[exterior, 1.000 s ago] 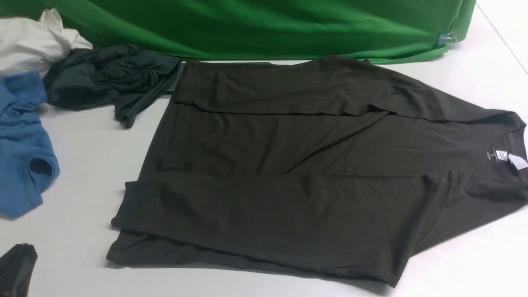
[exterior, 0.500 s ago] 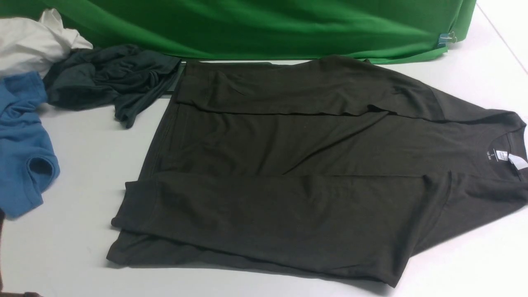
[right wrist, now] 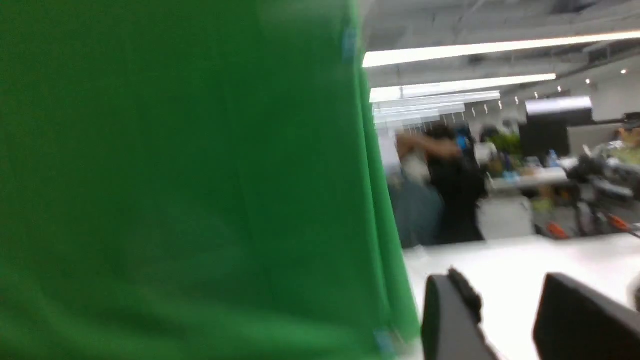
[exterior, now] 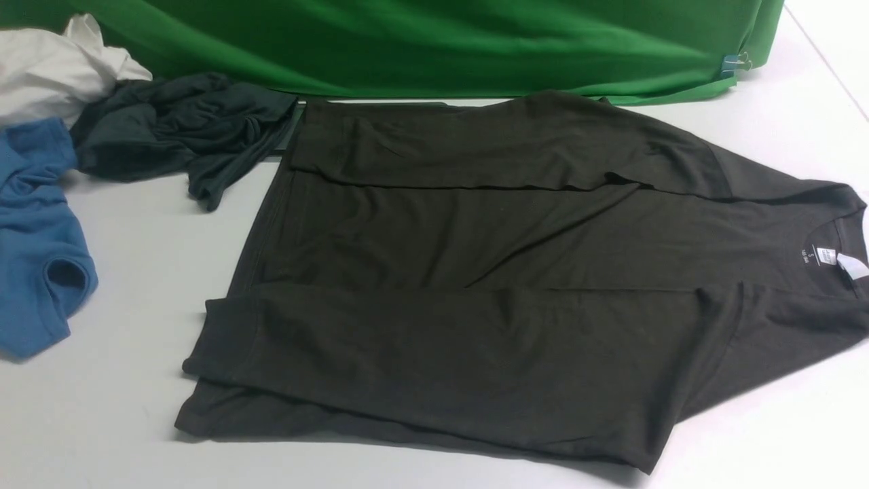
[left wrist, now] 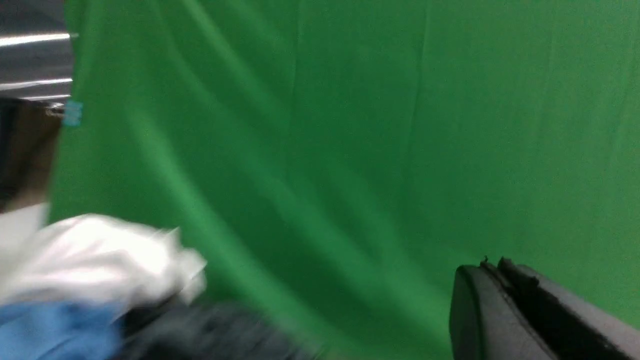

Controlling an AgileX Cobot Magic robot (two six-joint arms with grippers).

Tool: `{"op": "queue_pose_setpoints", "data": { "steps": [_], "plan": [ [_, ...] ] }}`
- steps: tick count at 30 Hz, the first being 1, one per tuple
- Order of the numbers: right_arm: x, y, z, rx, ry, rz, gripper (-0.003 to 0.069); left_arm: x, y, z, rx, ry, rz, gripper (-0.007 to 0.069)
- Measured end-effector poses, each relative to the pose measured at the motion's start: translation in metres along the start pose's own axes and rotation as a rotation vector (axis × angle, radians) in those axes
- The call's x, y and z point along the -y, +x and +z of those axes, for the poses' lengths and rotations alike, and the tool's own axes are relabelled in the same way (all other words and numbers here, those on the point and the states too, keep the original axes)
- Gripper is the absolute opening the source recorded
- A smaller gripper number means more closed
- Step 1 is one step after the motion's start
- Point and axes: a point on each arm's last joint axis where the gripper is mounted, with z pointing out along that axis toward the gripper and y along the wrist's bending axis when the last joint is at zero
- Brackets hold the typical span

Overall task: Fold a long-sleeved shirt on a white desktop.
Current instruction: 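Grasp the left edge of the dark T-shirt lying flat on the table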

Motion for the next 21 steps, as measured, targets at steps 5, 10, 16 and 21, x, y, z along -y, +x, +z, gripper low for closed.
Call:
{"op": "queue_pose_setpoints", "data": {
  "steps": [5, 10, 16, 21],
  "plan": [
    [-0.003, -0.028, 0.0, 0.189, -0.034, 0.204, 0.024, 0.012, -0.038, 0.006, 0.147, 0.055, -0.087, 0.002],
    [-0.022, -0.113, 0.014, 0.278, -0.086, 0.251, 0.024, 0.038, -0.111, 0.042, 0.055, 0.038, -0.077, 0.002],
    [-0.042, -0.176, 0.061, 0.076, -0.073, 0.168, 0.024, 0.051, -0.145, 0.103, -0.289, -0.061, 0.015, 0.002],
    [-0.05, -0.18, 0.111, -0.269, -0.06, -0.026, 0.024, 0.047, -0.132, 0.149, -0.537, -0.09, 0.274, 0.002]
  ]
}}
